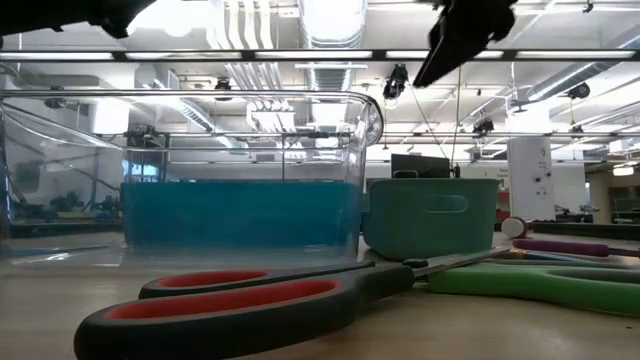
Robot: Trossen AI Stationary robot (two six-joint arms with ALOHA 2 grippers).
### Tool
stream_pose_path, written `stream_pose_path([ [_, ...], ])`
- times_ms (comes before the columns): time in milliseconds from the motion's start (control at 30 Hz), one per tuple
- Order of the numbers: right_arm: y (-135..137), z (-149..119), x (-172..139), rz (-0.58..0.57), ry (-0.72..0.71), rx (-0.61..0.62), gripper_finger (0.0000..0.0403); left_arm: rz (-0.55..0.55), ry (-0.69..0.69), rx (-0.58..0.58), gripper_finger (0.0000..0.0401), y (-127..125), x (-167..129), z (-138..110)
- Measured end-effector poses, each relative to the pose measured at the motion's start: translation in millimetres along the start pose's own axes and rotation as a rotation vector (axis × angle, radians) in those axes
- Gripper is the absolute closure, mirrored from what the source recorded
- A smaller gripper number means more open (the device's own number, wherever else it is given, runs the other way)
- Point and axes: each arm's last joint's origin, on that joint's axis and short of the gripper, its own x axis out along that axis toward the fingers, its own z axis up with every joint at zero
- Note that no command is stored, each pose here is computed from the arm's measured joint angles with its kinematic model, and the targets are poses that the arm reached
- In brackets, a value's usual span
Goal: Pick & Place Paint Supplies
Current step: Put the black paint bottle into the green bin
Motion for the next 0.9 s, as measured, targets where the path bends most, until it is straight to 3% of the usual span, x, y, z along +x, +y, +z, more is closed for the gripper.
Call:
stream_pose_path([
  [233,-15,-7,22,0.000,0.037,0.058,0.0070,-0.055,0.089,0.029,0.0209,-8,17,-7],
  [600,-13,-16,36,0.087,0.008,0.101,0.0070,-0.143,0.149,0.027,0.0209,-18,48,2],
  [900,-8,-23,68,0.112,0.092,0.083,0.0070,-0.171,0.195,0.066,0.0209,-24,63,1],
])
